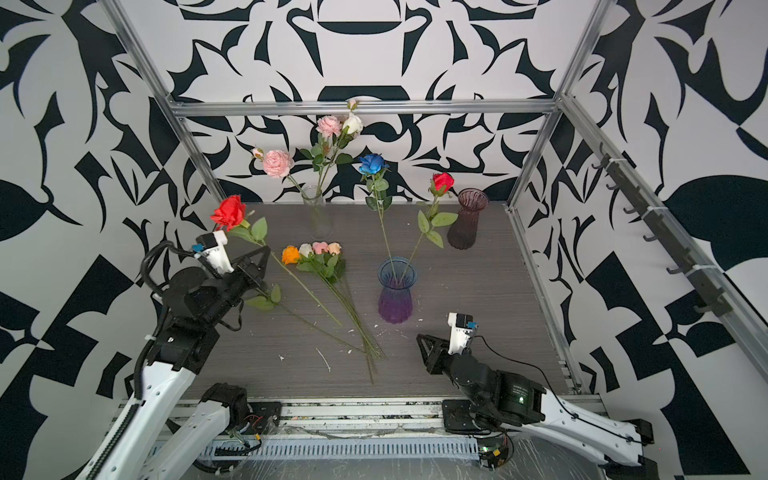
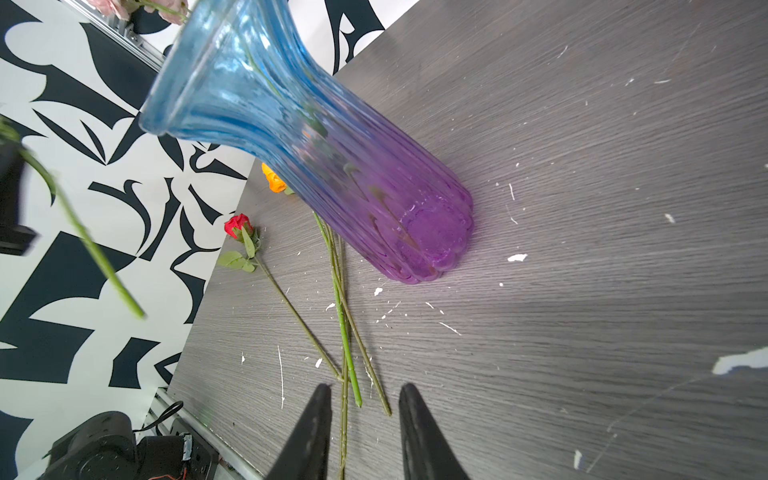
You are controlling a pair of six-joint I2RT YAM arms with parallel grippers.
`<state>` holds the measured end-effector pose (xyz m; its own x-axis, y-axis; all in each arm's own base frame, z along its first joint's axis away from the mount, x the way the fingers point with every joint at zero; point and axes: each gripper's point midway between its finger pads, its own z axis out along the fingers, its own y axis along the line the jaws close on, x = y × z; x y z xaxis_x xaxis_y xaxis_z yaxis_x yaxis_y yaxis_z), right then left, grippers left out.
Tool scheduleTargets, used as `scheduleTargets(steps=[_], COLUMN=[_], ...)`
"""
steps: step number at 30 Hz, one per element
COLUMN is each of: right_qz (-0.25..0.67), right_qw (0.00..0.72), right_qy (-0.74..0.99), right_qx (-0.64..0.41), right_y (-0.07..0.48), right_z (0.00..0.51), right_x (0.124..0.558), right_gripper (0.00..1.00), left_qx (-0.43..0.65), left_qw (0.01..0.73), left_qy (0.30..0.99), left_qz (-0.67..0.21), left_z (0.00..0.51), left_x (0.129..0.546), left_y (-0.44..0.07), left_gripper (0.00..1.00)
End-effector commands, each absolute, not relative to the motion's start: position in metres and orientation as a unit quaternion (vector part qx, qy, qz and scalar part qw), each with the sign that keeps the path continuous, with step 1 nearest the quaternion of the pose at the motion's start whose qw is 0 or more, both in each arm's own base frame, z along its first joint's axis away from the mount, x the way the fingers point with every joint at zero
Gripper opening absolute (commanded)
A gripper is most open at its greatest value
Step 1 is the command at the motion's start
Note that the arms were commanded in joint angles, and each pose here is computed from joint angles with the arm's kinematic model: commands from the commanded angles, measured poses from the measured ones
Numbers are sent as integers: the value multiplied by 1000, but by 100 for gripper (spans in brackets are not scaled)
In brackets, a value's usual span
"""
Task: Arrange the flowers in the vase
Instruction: 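Lift the large red rose with the left gripper toward the vase, then carry the large red rose over the blue-purple vase and lower its stem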
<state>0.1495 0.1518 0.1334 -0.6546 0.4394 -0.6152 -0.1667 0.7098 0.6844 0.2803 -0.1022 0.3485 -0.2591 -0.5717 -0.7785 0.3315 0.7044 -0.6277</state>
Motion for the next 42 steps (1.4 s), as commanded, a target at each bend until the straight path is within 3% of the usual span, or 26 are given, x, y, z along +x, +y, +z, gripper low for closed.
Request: scheduleTargets(steps=[1,6,12,22,35,42], right_qz=[372,374,376,386,389,388], right_qw=[417,417,418,421,422,421], right_qy=[824,823,822,815,813,813], right_qx=[92,90,92,100,103,102], right_y=[150,150,149,143,141,142], right_z=[139,139,139,140,139,139], right_x=[153,152,152,151,150,150], right_gripper=[31,32,32,31,31,31], left_qx=[-47,11,138,317,321,316], left_qw=[687,713,750,786,828,826], left_qy=[604,547,492,427,376,389], left_qz=[-401,-439,-419,-315,-265,-258], left_z=[414,471,516,510,522,515], left_x=[266,257,238,204,183,188], left_y=[-104,-133,-212,-338,-351,-352], left_gripper=[0,0,0,0,0,0])
